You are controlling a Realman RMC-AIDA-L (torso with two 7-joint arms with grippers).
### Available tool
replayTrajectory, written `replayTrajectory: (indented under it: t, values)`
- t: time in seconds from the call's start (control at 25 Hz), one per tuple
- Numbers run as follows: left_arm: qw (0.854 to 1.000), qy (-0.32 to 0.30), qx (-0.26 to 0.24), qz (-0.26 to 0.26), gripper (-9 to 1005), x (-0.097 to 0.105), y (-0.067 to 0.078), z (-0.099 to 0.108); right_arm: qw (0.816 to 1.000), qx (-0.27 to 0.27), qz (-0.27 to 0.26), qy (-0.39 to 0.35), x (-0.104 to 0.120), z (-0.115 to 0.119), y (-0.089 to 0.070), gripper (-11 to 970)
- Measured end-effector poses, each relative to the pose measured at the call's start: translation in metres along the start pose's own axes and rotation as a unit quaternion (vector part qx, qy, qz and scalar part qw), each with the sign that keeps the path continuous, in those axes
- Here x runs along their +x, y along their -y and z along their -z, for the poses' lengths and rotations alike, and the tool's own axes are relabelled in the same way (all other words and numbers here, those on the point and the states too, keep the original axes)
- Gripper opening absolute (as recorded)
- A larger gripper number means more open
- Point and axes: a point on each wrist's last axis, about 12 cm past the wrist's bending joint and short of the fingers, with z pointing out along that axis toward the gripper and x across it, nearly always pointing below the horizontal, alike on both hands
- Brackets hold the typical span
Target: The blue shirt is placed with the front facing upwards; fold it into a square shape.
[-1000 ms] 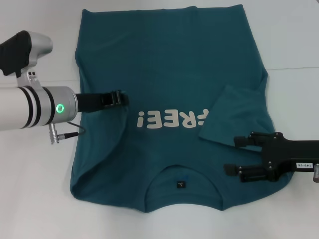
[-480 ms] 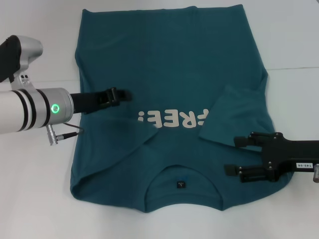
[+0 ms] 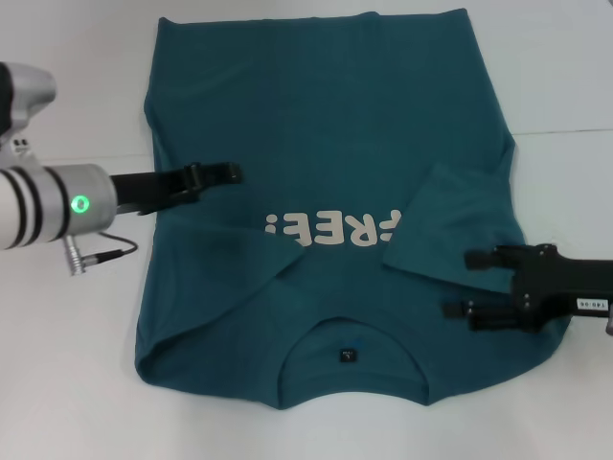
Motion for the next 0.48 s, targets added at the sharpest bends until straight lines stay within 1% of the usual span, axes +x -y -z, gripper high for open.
replayTrajectory:
  t: [0.04, 0.16, 0.28, 0.36, 0.48]
  values:
    - [1.000, 0.000, -0.002, 0.001, 830, 0.000, -0.002, 0.001, 1.000, 0.006, -0.004, 0.000, -0.001, 0.000, 0.001, 940]
    - [1.000, 0.003, -0.017, 0.002, 865, -0.001, -0.012, 0.007, 1.000, 0.016, -0.012, 0.001, -0.004, 0.000, 0.005, 940]
    - [0.999, -0.009, -0.035, -0.004, 900, 0.001, -0.022, 0.014, 0.999, 0.034, -0.023, 0.000, -0.008, 0.001, 0.011, 940]
    - [0.999, -0.027, -0.042, -0.007, 899, 0.002, -0.028, 0.019, 0.998, 0.051, -0.030, 0.000, -0.012, 0.004, 0.015, 940]
    - [0.998, -0.042, -0.045, -0.007, 897, 0.002, -0.032, 0.024, 0.996, 0.080, -0.040, -0.002, -0.022, 0.011, 0.022, 940]
